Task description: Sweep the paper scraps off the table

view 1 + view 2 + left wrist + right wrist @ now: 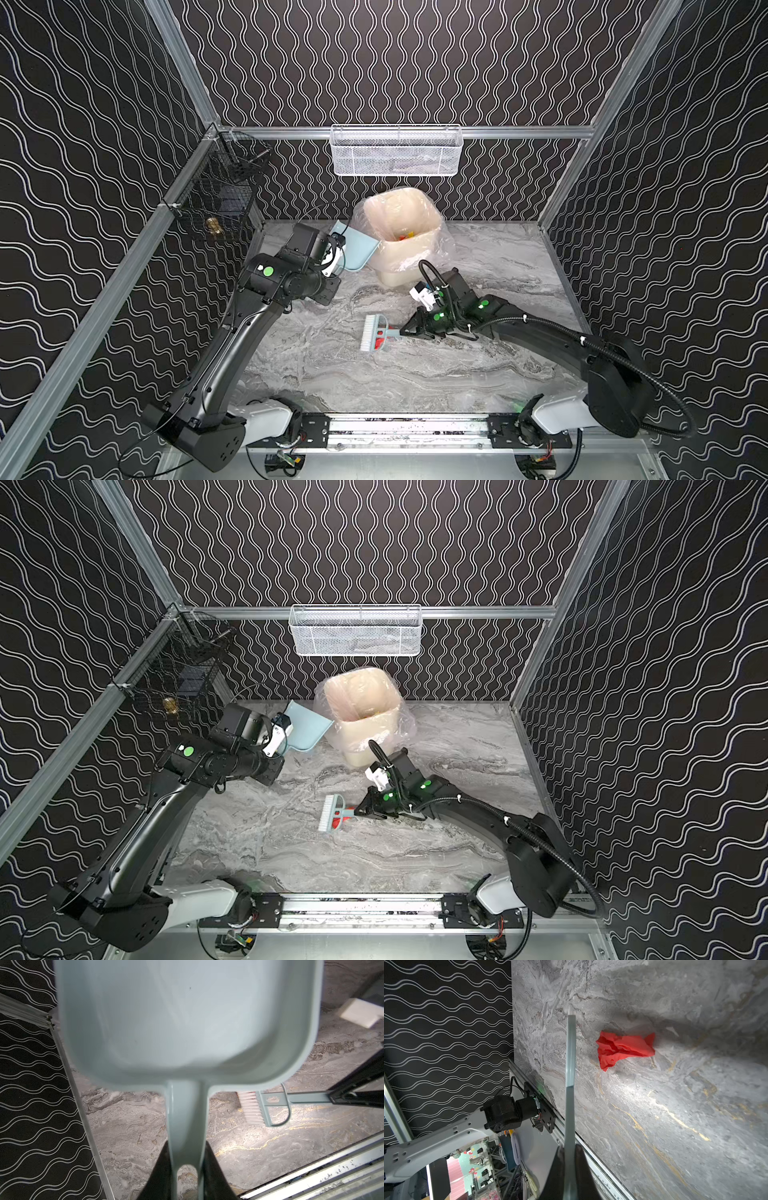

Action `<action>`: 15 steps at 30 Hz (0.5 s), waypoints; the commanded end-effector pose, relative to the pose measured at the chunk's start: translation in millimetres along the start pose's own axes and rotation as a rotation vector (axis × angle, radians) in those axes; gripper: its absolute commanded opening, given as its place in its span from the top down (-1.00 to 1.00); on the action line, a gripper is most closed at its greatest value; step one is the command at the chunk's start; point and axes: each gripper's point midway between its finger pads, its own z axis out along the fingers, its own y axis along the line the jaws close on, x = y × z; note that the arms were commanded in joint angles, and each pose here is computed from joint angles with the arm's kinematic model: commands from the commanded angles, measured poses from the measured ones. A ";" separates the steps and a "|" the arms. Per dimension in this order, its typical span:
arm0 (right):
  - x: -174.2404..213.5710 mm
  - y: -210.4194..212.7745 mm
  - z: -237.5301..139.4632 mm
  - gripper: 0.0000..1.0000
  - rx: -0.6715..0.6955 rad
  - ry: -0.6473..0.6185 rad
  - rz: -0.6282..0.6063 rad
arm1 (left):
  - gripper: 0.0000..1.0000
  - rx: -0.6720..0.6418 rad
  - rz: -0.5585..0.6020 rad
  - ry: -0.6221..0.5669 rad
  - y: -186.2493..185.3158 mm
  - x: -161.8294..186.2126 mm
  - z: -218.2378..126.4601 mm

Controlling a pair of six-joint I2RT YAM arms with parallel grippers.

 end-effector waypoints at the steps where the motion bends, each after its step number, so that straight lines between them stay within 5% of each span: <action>1: -9.9 -3.6 6.2 1.00 0.023 0.009 -0.021 | 1.00 0.024 0.012 0.004 -11.1 3.1 -0.9; 7: -14.7 -18.4 17.4 1.00 0.063 0.041 -0.004 | 1.00 0.038 0.045 0.027 -27.5 12.9 -0.7; 15: 10.5 -70.7 -19.6 1.00 0.171 0.078 0.069 | 1.00 0.088 0.076 0.063 -50.4 28.7 1.7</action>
